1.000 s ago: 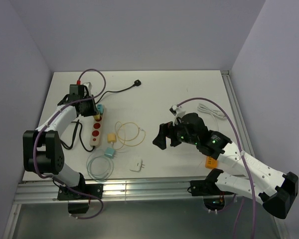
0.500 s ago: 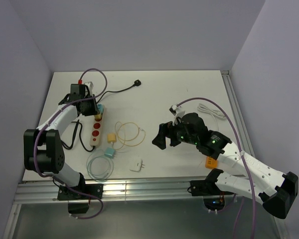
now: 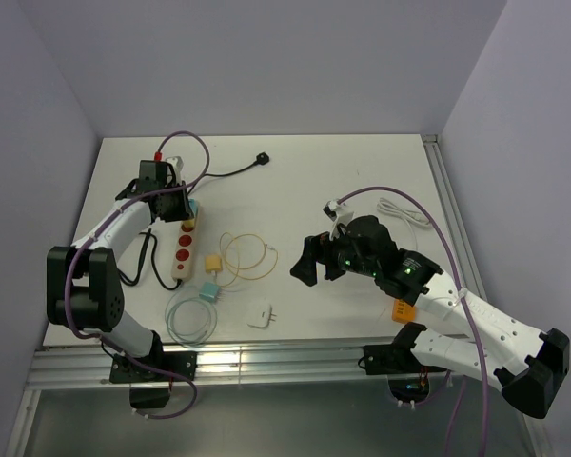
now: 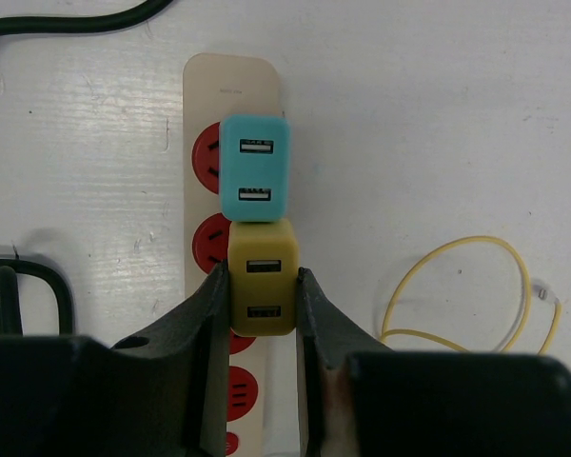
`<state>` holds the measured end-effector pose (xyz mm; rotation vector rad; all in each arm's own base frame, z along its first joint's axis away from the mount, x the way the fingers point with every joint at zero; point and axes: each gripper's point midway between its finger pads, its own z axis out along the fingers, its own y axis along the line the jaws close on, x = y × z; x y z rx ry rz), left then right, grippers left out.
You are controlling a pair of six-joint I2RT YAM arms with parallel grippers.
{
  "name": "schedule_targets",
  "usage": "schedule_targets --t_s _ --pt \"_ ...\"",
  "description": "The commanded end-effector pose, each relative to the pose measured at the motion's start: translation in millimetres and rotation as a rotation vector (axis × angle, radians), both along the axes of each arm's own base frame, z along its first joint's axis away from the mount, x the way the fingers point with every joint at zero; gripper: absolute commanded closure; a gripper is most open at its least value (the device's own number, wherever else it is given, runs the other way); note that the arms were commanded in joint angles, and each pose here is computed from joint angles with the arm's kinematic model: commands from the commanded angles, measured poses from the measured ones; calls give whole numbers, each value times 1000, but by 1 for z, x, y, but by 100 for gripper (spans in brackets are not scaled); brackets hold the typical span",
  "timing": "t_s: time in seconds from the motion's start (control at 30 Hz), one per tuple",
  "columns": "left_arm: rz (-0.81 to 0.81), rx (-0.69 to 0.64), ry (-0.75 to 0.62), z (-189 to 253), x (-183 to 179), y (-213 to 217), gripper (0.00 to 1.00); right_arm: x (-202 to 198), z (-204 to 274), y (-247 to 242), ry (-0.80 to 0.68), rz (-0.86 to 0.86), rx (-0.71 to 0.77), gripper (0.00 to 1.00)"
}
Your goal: Insert the plug
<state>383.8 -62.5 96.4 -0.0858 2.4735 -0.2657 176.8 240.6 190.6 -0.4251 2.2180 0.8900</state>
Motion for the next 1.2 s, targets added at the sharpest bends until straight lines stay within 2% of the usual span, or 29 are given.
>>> schedule_targets --t_s 0.0,0.13,0.73,1.17 --pt "6 56 43 -8 -6 8 100 4 9 3 -25 1 32 0" --pt "28 80 7 2 -5 14 100 4 5 3 -18 2 30 0" --pt "38 117 98 -22 -20 21 100 2 3 4 -20 15 27 0" --pt "35 102 113 -16 -31 19 100 1 1 4 -17 22 25 0"
